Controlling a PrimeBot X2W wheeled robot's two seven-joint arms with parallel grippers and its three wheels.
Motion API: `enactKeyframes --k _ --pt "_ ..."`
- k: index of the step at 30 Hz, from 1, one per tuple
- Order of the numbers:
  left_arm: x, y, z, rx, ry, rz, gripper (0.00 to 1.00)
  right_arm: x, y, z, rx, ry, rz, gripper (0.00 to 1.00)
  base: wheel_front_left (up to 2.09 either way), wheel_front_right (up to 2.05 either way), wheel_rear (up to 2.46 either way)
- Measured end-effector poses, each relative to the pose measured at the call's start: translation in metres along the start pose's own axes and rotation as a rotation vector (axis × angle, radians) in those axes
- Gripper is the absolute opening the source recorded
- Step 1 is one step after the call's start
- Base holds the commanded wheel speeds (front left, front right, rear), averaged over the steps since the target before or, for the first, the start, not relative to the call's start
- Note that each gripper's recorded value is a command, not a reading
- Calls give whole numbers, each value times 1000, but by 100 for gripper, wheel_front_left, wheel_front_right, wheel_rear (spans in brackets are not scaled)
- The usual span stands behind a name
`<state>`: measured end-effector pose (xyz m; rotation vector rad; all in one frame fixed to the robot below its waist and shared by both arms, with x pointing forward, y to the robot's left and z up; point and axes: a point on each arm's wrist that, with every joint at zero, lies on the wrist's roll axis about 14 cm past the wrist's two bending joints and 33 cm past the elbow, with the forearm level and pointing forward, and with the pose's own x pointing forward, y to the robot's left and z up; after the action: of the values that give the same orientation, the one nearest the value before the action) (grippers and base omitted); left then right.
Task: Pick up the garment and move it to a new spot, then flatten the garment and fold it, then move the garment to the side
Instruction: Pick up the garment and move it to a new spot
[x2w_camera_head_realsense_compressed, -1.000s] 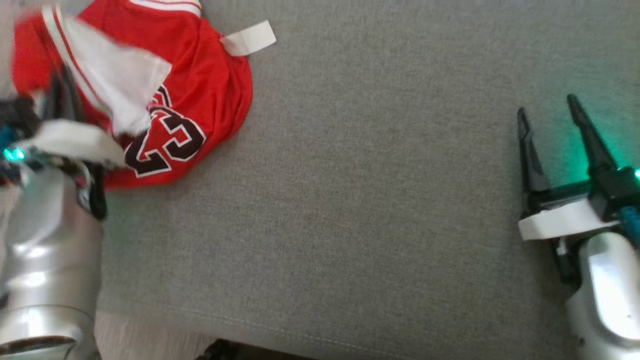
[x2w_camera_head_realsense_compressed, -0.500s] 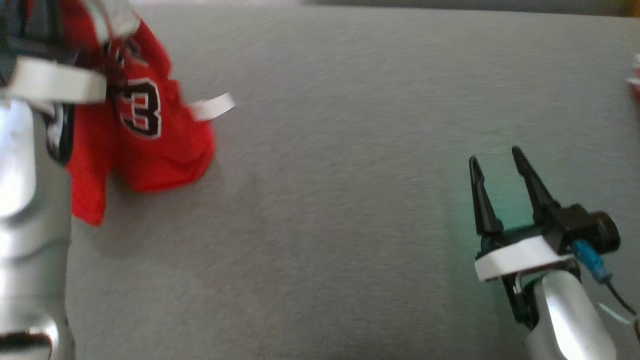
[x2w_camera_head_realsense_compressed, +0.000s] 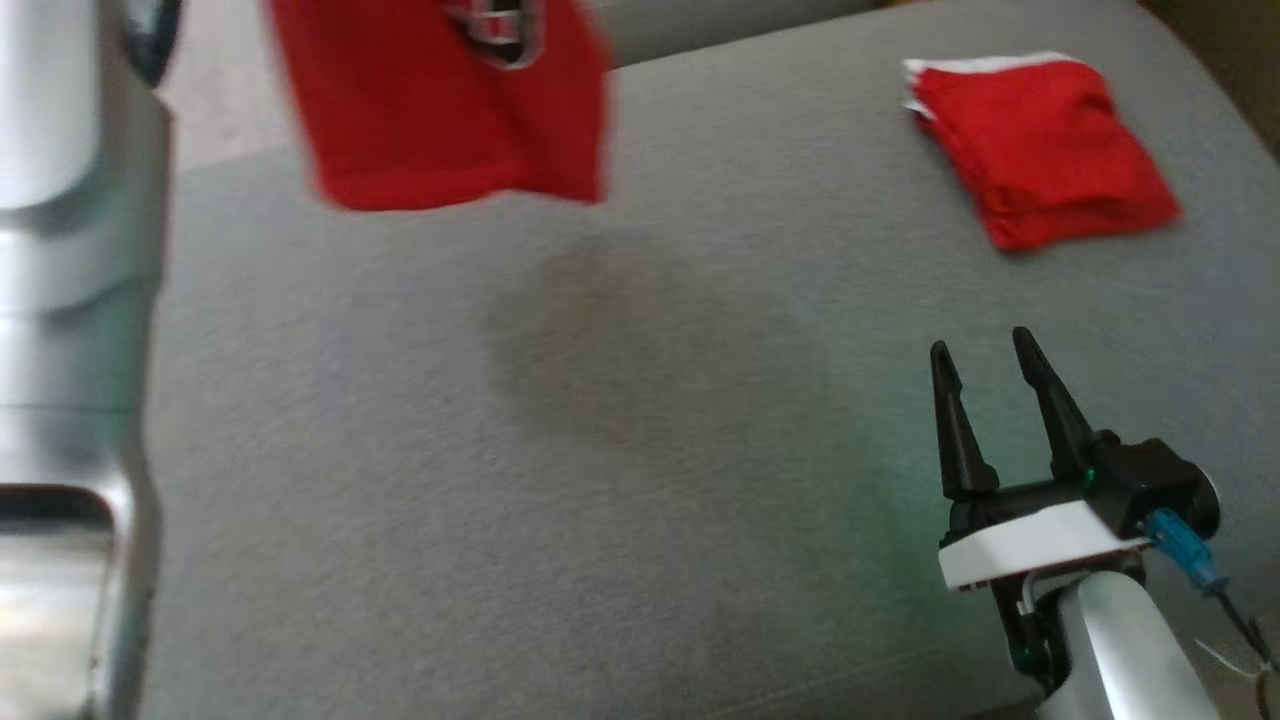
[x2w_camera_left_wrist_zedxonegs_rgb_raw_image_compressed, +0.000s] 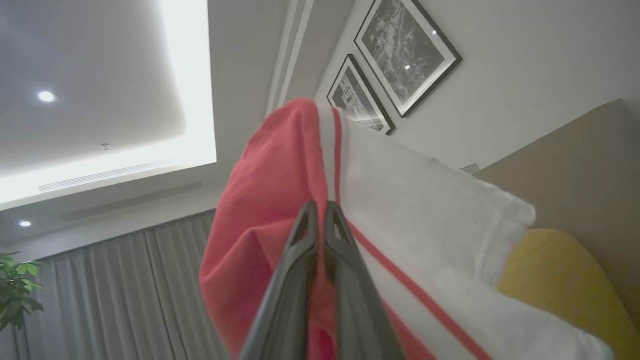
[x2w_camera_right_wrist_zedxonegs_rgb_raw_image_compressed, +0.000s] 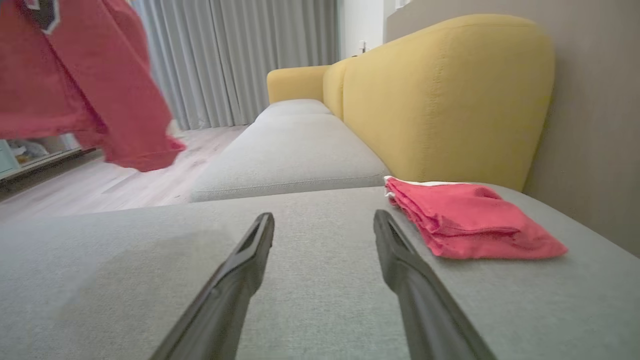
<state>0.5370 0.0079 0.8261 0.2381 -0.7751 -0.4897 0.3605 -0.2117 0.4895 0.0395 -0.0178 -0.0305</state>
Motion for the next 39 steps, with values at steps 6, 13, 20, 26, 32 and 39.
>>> enactKeyframes --k 6,13,20,26,32,39 --pt "-14 -63 -65 -312 140 17 0 -8 -16 -1 7 6 -55 100 0 0 0" --pt "-163 -125 -177 -537 533 78 0 1 -6 -10 21 29 -23 100 0 0 0" --pt "-329 -162 -195 -645 850 183 100 0 6 -23 25 64 8 100 0 0 0" --pt "-376 -139 -150 -594 839 350 100 -23 8 -33 30 95 9 100 0 0 0" --pt "-411 -88 -103 -440 773 536 100 -42 18 -42 39 124 44 100 0 0 0" --pt "-429 -68 -70 -339 722 602 100 -53 35 -38 53 105 99 100 0 0 0"
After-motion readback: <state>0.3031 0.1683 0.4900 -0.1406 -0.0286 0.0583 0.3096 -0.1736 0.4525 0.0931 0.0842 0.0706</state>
